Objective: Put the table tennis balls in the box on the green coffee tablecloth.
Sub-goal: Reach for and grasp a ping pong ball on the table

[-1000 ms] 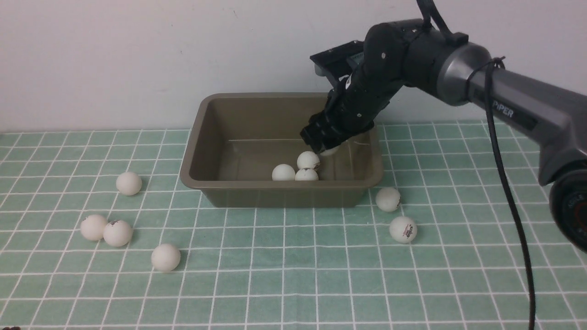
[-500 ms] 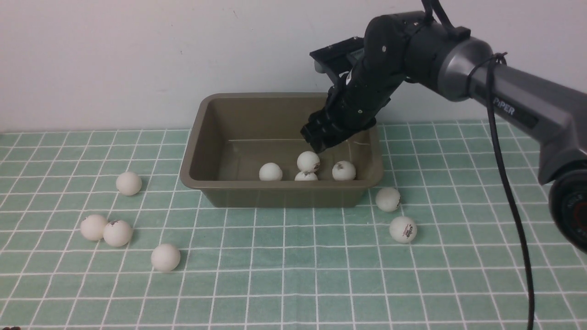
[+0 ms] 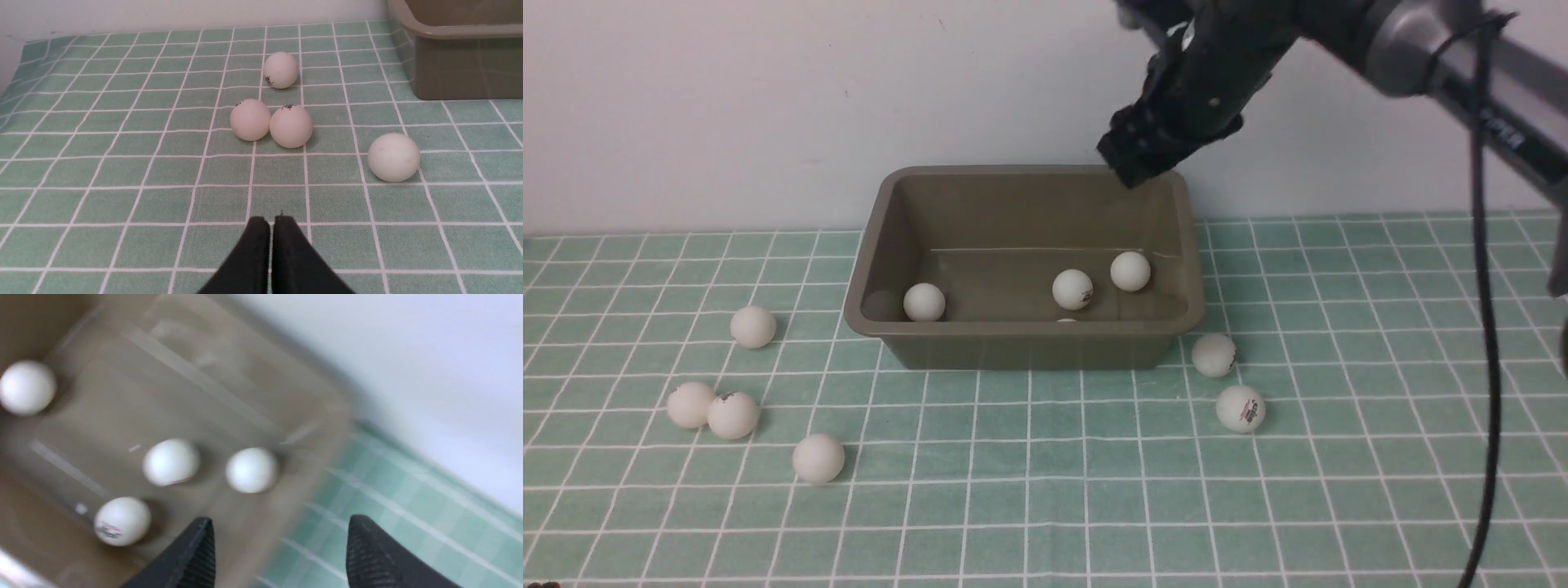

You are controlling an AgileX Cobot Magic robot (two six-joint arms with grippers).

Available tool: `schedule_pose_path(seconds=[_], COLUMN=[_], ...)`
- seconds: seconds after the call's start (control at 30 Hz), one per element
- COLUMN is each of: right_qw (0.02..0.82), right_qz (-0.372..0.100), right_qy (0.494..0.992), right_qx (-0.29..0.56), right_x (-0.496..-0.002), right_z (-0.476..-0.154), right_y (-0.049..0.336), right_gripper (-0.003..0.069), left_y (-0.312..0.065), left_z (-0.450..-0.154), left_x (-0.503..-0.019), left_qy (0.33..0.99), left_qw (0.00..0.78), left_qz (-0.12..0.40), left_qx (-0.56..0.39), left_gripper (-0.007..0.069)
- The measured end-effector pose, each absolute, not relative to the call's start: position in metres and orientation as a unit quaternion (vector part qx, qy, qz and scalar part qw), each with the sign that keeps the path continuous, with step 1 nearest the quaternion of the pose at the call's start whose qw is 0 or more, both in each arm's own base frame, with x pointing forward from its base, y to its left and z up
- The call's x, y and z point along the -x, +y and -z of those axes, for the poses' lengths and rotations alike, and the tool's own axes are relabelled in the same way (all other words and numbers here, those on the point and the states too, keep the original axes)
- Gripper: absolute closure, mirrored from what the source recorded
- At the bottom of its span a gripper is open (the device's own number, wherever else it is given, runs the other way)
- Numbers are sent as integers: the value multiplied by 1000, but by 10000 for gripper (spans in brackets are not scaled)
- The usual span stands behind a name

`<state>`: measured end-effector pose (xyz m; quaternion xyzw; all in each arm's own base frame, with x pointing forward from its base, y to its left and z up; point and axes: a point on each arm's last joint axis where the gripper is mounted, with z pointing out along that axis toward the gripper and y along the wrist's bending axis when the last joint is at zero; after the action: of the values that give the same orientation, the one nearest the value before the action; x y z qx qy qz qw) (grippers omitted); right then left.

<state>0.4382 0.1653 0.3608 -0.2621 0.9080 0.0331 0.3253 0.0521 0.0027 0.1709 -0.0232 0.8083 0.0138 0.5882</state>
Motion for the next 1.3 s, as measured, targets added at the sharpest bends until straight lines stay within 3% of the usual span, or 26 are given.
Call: schedule_pose_path(seconds=[0.23,0.43,0.5,0.7,0.97,1.3], right_qw=[372,362,344,269,282,249], right_qz=[-14,-15,-26,-55,-76,-99], right_qy=[912,922,928,948,941,943], right_qx=[169,139,140,160,168,197], right_x=[-382,-305,-282,-245,-261,-300], right_z=[-432,-444,-434,-364,-287,-246], right_y=[83,54,52,52,59,84], right_gripper=[258,258,258,258,258,258], left_y=[3,3,3,3,3,3], left_z=[-171,-171,-171,-171,-171,-171], left_x=[-52,-52,-52,-52,-52,-52], left_qy=[808,808,808,808,808,808], left_qw=[588,588,588,588,588,588], left_qz=[-14,-14,-14,-14,-14,-14], left_qx=[23,23,23,23,23,23], left_gripper=[629,629,629,629,629,629])
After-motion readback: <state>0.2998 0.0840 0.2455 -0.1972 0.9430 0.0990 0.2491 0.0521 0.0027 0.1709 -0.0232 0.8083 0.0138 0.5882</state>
